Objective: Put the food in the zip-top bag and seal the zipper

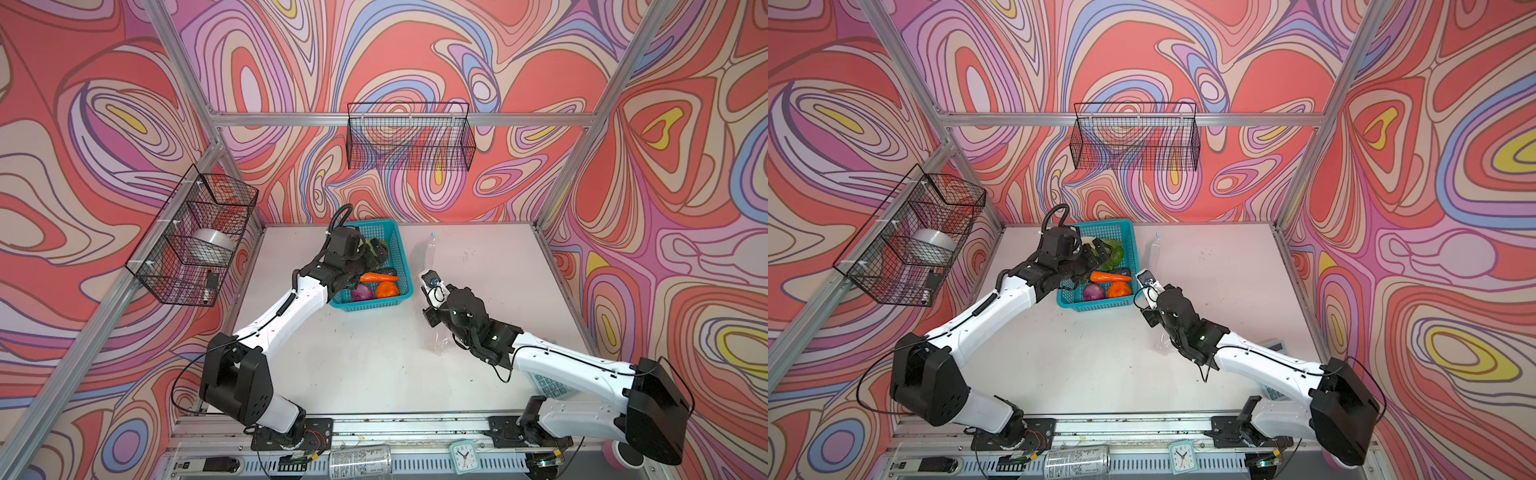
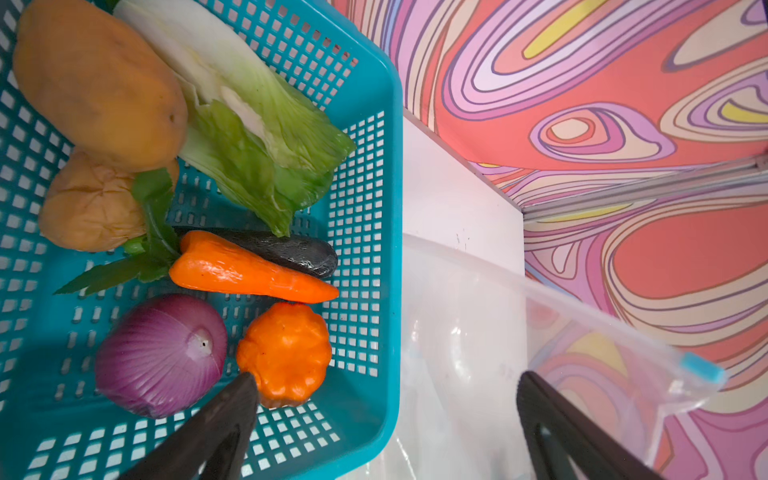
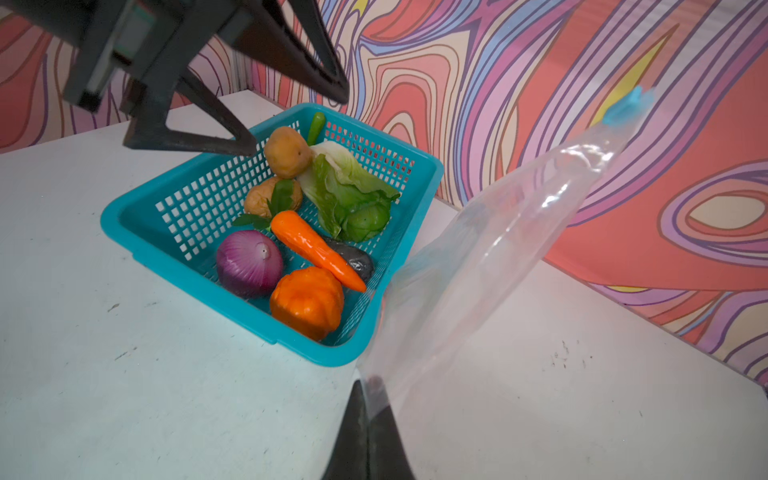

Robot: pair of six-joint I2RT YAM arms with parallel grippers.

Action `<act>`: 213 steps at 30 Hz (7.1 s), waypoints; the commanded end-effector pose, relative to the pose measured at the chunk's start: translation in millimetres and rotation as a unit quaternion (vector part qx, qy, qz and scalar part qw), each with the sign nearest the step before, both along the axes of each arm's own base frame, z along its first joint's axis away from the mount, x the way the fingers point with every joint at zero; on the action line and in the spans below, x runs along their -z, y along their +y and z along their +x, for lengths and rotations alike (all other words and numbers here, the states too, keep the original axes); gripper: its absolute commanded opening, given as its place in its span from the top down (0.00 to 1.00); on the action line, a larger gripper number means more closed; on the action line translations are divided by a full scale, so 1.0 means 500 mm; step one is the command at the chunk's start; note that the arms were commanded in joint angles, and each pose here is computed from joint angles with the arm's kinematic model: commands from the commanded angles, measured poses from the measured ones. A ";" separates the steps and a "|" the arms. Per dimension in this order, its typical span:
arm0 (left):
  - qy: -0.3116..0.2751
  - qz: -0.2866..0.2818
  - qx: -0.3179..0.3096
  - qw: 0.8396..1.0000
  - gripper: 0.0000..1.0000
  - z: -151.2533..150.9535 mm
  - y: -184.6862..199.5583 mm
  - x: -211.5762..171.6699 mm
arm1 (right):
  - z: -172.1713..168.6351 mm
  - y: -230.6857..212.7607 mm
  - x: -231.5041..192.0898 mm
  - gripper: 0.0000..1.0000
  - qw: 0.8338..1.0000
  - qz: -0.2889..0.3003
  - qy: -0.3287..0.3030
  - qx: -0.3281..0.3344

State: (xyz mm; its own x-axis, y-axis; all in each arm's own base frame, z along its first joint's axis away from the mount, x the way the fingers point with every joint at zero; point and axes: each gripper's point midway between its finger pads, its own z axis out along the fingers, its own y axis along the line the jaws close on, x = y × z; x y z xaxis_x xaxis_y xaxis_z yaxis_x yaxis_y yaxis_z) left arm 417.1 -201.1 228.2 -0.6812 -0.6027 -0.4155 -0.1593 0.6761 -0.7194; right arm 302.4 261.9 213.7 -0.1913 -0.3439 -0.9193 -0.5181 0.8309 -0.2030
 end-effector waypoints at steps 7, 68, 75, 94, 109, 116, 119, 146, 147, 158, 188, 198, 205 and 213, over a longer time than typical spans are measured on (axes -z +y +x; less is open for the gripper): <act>0.006 -0.080 0.103 0.991 0.00 0.033 -0.146 -0.055 | -0.003 0.011 0.043 1.00 1.000 0.003 0.021 0.004; -0.468 0.360 0.228 0.774 1.00 -0.182 -0.371 -0.082 | 0.244 -0.227 -0.174 0.30 0.862 0.384 0.302 0.133; -0.448 0.382 0.209 0.781 1.00 -0.211 -0.384 -0.021 | 0.177 -0.239 -0.130 0.29 0.848 0.362 0.353 0.160; -0.457 0.413 0.215 0.758 1.00 -0.241 -0.414 -0.010 | 0.192 -0.217 -0.073 0.45 0.828 0.369 0.393 0.151; -0.388 0.271 0.256 0.843 0.00 -0.237 -0.391 -0.158 | 0.255 -0.303 -0.160 1.00 0.896 0.297 0.264 0.200; -0.330 0.177 0.261 0.890 0.00 -0.205 -0.348 -0.166 | 0.316 -0.367 -0.315 1.00 0.943 0.236 0.105 0.212; -0.310 0.154 0.258 0.902 0.00 -0.189 -0.335 -0.158 | 0.315 -0.360 -0.333 1.00 0.952 0.226 0.083 0.190; -0.109 0.055 0.245 0.962 0.33 -0.053 -0.365 0.014 | 0.200 -0.160 -0.107 1.00 0.899 0.326 0.291 0.015; -0.108 0.053 0.247 0.962 0.35 -0.052 -0.369 0.015 | 0.198 -0.161 -0.105 1.00 0.899 0.327 0.292 0.016; -0.099 0.096 0.202 0.970 1.00 -0.016 -0.313 0.039 | 0.208 -0.238 -0.064 1.00 0.907 0.277 0.283 0.142; -0.105 0.237 0.218 0.941 0.09 -0.048 -0.158 -0.045 | 0.230 -0.255 -0.075 1.00 0.898 0.302 0.259 0.188; -0.070 0.309 0.062 0.947 0.04 0.030 0.105 -0.016 | 0.236 -0.253 -0.079 1.00 0.900 0.301 0.255 0.184; 0.007 0.201 -0.074 0.977 0.04 0.104 0.181 0.068 | 0.229 -0.257 -0.077 1.00 0.900 0.299 0.255 0.187; 0.039 0.040 -0.225 0.973 0.07 0.179 0.191 0.122 | 0.223 -0.260 -0.078 1.00 0.902 0.296 0.253 0.187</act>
